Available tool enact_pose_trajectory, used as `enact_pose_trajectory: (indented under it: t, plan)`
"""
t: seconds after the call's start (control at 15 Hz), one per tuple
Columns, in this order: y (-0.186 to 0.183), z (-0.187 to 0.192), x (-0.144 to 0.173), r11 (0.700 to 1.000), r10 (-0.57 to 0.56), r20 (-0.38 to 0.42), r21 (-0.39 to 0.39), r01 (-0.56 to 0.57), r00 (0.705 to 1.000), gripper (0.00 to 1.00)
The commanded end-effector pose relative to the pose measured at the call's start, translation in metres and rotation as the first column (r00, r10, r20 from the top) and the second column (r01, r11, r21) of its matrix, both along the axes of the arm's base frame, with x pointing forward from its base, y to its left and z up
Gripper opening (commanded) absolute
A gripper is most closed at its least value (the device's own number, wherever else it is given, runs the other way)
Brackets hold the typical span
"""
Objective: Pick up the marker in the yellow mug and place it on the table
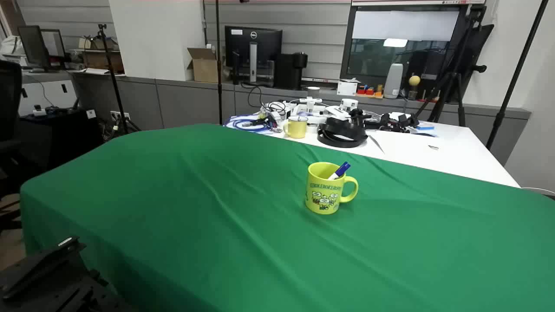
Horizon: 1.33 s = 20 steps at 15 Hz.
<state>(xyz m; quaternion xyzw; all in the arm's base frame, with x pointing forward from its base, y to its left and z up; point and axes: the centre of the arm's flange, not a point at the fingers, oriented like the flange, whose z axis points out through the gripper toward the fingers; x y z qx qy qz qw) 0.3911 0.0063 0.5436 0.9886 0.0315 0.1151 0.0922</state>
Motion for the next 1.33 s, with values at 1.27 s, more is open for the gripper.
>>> enact_pose_trajectory:
  t: [1.27]
  plan:
    - [-0.103, -0.074, 0.054, 0.954, -0.301, -0.029, -0.006, 0.301, 0.953, 1.0]
